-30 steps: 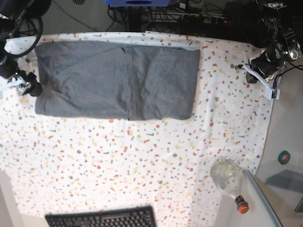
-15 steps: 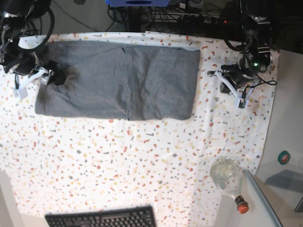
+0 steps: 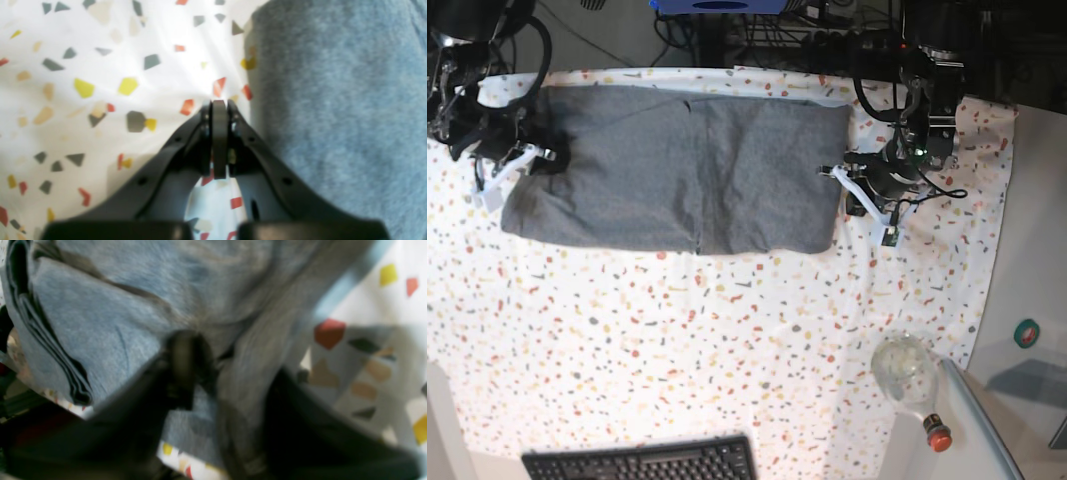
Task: Layout the t-shirt on the table in an organized manner, then fold the t-shirt properly
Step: 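Grasp both ends of the folded shirt with both grippers, then fold the shirt in half, bringing both grippers toward each other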
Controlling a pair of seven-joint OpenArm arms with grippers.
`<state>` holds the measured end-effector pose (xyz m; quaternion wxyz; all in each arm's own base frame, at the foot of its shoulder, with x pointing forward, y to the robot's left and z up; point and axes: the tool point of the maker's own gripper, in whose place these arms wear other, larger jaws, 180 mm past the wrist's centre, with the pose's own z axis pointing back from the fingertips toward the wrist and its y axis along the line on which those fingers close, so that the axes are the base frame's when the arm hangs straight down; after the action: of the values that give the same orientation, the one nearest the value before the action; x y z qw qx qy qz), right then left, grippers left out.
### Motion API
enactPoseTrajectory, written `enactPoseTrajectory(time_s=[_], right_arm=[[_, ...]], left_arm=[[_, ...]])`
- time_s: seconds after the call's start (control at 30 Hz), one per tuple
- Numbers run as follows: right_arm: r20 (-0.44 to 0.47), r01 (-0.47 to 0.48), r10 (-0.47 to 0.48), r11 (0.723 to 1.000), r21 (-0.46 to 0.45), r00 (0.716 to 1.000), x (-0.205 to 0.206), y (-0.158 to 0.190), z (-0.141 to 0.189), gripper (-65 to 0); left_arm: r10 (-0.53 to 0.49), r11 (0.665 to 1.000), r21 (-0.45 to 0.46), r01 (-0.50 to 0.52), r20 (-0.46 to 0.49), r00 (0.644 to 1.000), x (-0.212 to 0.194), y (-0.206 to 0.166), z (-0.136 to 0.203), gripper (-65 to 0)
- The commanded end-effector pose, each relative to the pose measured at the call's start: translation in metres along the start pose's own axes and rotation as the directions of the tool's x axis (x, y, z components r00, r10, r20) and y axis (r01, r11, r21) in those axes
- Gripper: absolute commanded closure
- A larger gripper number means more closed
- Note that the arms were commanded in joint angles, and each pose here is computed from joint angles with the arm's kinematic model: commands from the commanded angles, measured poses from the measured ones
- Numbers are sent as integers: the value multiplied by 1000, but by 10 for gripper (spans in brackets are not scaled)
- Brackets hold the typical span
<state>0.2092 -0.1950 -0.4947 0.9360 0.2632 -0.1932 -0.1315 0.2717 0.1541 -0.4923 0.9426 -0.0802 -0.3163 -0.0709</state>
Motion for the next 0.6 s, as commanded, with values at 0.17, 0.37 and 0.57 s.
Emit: enactPoseTrajectory(time_s=[0.17, 0.37, 0.57], right_arm=[[53, -22, 22, 1000, 5, 998, 29, 4, 3, 0], [117, -108, 109, 994, -19, 987, 50, 19, 21, 0], [129, -215, 218, 976, -35, 968, 52, 62, 33, 0]], left_arm=[[-64, 991, -123, 57, -54, 996, -16, -51, -1, 0], [-88, 986, -144, 87, 0, 996, 2, -63, 5, 0], [-109, 975, -193, 110, 16, 994, 12, -91, -2, 0]])
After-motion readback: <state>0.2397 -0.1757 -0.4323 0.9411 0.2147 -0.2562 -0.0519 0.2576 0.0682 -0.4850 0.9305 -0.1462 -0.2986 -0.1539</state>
